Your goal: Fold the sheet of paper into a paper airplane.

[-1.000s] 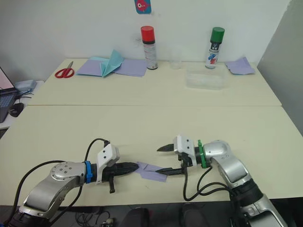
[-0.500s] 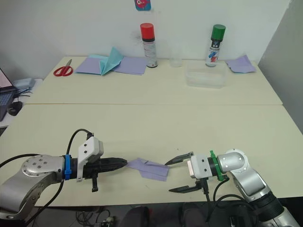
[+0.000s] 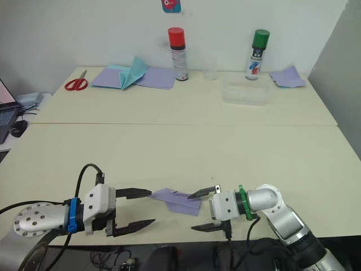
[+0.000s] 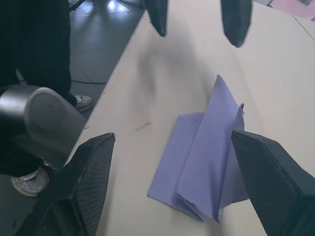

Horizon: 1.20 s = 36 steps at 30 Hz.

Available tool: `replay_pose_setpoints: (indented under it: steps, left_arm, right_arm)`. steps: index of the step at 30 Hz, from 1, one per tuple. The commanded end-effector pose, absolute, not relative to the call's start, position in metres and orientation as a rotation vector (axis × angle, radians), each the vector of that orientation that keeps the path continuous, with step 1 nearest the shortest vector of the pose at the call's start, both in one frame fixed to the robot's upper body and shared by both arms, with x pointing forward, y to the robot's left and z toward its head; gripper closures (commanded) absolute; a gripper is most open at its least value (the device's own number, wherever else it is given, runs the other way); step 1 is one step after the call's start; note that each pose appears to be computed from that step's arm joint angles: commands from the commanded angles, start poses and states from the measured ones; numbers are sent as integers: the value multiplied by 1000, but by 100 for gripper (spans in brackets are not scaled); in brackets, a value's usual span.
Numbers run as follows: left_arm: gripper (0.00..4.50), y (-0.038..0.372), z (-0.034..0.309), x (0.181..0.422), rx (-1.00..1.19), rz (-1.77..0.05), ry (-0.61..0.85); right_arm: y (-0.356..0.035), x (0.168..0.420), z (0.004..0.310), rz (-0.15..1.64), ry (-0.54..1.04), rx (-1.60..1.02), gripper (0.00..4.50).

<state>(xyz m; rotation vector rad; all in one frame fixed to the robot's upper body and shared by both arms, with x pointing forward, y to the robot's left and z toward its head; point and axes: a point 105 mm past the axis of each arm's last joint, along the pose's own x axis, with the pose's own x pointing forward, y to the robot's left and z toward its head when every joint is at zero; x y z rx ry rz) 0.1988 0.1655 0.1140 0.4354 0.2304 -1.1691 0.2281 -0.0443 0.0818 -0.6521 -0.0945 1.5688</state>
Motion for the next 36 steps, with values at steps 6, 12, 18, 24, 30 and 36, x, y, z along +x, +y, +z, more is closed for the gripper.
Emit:
replay_pose_setpoints:
  steps: [6,12,18,24,30,36]
  left_arm:
    - [88,160,122,198,442,-1154,193]
    - [88,157,125,199,432,-1146,187]
    - [88,157,125,201,430,-1142,185]
    - [88,157,125,203,425,-1141,180]
    - [88,157,123,204,426,-1141,180]
    - [85,158,121,203,427,-1143,185]
  right_arm:
    - [-38,242,80,1487,-99,-680,58]
    - [-32,243,88,1474,-73,-536,58]
    - [-32,241,94,1477,-20,-405,58]
    - [-32,247,97,1434,30,-317,58]
    - [-32,252,98,1412,33,-303,58]
    - [-30,256,95,1400,34,-316,143]
